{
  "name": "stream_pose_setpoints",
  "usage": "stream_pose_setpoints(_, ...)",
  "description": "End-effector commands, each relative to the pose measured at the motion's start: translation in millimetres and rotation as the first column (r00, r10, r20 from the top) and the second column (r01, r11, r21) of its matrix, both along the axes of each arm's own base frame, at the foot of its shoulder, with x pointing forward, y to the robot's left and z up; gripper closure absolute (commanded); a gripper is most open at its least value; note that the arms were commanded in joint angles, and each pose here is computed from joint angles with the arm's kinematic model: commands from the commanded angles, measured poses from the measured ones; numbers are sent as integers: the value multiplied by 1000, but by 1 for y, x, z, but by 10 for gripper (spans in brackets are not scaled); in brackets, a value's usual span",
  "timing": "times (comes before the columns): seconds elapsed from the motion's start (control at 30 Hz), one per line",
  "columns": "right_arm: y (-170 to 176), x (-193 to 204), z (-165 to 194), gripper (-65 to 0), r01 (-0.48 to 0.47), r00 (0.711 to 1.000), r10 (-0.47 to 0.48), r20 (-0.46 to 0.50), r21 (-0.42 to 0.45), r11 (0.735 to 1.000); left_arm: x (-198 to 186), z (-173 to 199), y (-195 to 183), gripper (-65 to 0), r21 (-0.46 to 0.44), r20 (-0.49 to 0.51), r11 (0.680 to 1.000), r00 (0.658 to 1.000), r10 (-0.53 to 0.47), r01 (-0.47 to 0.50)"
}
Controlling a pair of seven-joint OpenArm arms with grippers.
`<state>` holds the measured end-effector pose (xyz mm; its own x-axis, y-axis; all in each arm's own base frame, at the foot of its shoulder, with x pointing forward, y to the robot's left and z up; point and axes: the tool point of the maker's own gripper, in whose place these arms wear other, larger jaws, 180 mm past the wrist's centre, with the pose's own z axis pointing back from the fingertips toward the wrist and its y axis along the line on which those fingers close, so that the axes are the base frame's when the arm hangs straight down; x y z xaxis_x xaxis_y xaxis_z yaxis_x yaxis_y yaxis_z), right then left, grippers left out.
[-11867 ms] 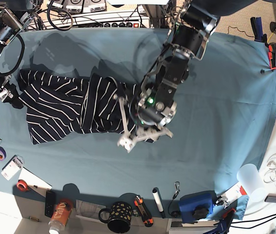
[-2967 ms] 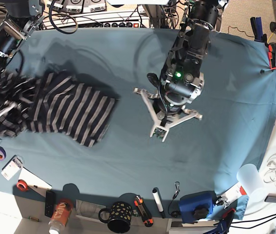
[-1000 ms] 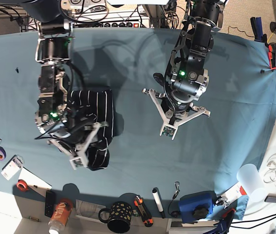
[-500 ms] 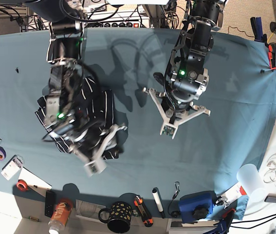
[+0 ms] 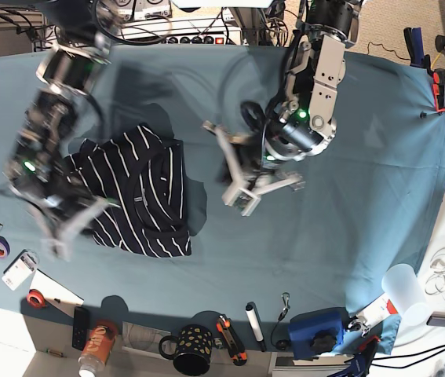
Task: Layout the t-shirt on the table in an organized manner, then fold the t-shirt properly
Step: 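Press the folded shirt square with both grippers from opposite sides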
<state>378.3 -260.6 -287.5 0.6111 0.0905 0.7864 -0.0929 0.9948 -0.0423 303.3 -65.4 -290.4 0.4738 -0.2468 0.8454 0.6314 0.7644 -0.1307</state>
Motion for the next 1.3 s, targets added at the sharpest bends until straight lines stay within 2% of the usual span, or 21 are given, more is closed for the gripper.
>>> stream_pose_setpoints(0.0,-8,5,12,-13,9,999,-9,48,3,1000,5,21,-10,0,-41,70,999,997,-21,24)
stream_pose_setpoints(0.13,-20,-7,-35,-13,41,997,-36,-73,67,997,-3,23,-34,0,-30,92,993,989,-114,117)
stream_pose_setpoints(0.23,-8,-13,-67,-13,-6,990,26,-136,147,989,-2,19,-52,0,-1,124,986,978,-166,167)
stream_pose_setpoints(0.3,0,-17,-75,-13,-26,986,57,-155,194,981,4,16,-61,0,36,148,980,969,-198,195)
stream_pose_setpoints(0.43,4,-12,-59,-13,-51,991,79,-108,240,969,23,19,-74,0,80,173,974,959,-223,212)
stream_pose_setpoints(0.63,-7,3,-3,-13,-100,994,91,62,178,979,58,42,-97,0,79,224,974,948,-225,212)
stream_pose_setpoints(0.8,-9,5,-1,-13,-96,995,88,55,175,980,79,25,-117,0,119,168,960,948,-271,254)
stream_pose_setpoints(0.9,-9,6,1,-13,-98,994,87,64,177,979,87,26,-124,0,98,185,959,942,-280,266)
stream_pose_setpoints(1.0,-8,6,0,-13,-98,994,88,62,178,979,90,5,-121,0,115,148,957,949,-280,265)
stream_pose_setpoints(1.17,-8,5,-1,-13,-98,995,90,52,177,979,88,-58,-101,0,225,11,940,964,-265,256)
stream_pose_setpoints(1.27,-11,3,-9,-13,-88,996,85,25,176,980,89,-73,-91,0,277,-15,933,972,-235,230)
